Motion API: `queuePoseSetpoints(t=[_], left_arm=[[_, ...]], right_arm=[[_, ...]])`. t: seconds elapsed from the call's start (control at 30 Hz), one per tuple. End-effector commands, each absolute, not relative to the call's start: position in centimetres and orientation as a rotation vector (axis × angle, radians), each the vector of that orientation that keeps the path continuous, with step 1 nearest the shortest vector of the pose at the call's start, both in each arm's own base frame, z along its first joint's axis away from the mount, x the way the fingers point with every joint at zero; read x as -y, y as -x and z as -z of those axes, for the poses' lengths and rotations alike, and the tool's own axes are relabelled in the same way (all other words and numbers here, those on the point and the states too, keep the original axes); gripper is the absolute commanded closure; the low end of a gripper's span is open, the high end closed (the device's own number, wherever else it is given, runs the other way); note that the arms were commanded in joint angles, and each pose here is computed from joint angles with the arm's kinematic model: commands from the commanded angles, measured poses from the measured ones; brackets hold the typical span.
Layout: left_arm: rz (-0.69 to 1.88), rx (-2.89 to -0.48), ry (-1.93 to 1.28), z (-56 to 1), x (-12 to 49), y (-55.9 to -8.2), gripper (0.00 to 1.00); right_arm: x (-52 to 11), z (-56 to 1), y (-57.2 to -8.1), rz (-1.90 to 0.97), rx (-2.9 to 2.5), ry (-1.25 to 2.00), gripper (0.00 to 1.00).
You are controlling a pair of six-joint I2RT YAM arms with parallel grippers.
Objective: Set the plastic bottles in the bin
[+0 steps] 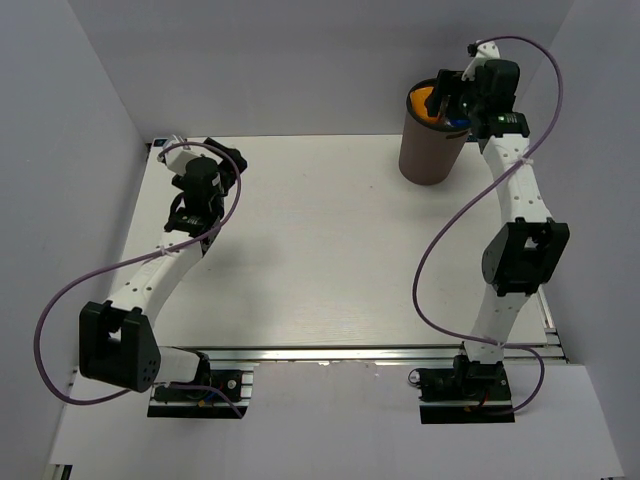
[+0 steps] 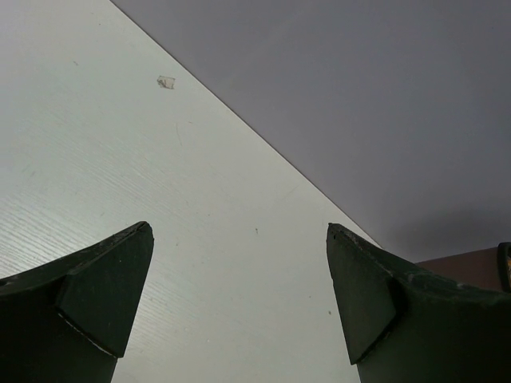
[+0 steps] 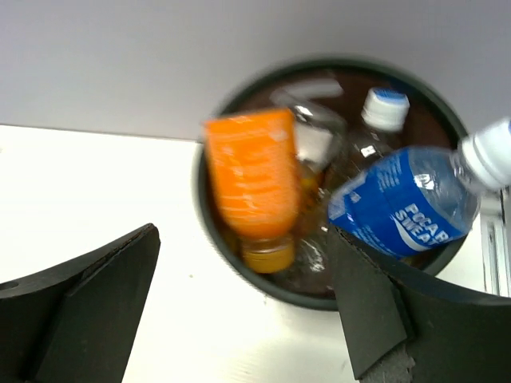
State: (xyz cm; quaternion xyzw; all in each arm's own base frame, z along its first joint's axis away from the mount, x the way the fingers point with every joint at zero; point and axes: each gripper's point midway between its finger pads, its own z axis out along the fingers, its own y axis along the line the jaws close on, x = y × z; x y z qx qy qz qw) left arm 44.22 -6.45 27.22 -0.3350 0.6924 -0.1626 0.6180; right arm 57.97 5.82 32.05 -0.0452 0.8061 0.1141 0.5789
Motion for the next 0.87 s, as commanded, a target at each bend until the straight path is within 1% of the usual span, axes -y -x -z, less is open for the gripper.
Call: queuePoseSetpoints(t=[0.0,0.1,0.17,0.2,0.23,0.27,0.3,0.33,0.37,0.43,0.47,0.5,0.6,0.7,0.83], left_arm=[[0.354,-1.554,0.764,-29.3,5.5,-43.2,0.02],[0.297,-1.555,0.773,-29.2,4.6,-42.5,0.02],[0.281,-1.551,0.772,-29.5,4.0,-42.0,0.02],[0.265,-1.581,0.769,-28.8,3.9,-41.7,0.02],[0.248,-1.609,0.765,-27.9,3.7,-41.3,0.02],[0.235,-1.617,0.781,-27.4,3.0,-41.1,0.02],[0.225,-1.633,0.792,-26.7,2.6,-40.9,0.02],[0.203,-1.669,0.819,-25.1,2.0,-40.4,0.02],[0.176,-1.674,0.856,-24.4,0.5,-40.2,0.02],[0.146,-1.702,0.898,-22.5,-0.9,-39.3,0.02],[0.120,-1.696,0.926,-22.1,-2.2,-38.9,0.02],[0.112,-1.683,0.937,-22.2,-2.8,-38.4,0.02],[0.080,-1.680,0.963,-21.6,-4.2,-37.4,0.02],[0.080,-1.662,0.957,-21.9,-4.5,-36.9,0.02],[0.089,-1.675,0.949,-21.8,-4.3,-36.6,0.02]], right_arm=[[-7.8,-40.4,-54.9,-0.368,-1.675,0.212,0.11],[-8.5,-40.8,-52.5,-0.411,-1.665,0.234,0.11],[-8.1,-39.1,-50.4,-0.427,-1.702,0.164,0.11],[-7.9,-39.2,-49.6,-0.427,-1.674,0.140,0.11],[-7.4,-40.6,-47.5,-0.412,-1.627,0.109,0.11],[-7.2,-35.4,-46.5,-0.425,-1.715,0.061,0.11],[-7.2,-35.4,-45.8,-0.447,-1.671,0.021,0.11],[-6.9,-35.9,-43.9,-0.447,-1.634,-0.006,0.11],[-6.8,-31.0,-42.9,-0.462,-1.717,-0.056,0.11],[-6.7,-29.1,-40.9,-0.499,-1.724,-0.130,0.11],[-6.6,-27.4,-40.3,-0.500,-1.753,-0.159,0.11],[-6.4,-24.3,-39.0,-0.493,-1.802,-0.188,0.11],[-5.2,-20.3,-37.5,-0.439,-1.855,-0.277,0.11],[-4.2,-19.8,-37.1,-0.406,-1.845,-0.353,0.10],[-5.2,-19.4,-37.3,-0.458,-1.854,-0.310,0.11]])
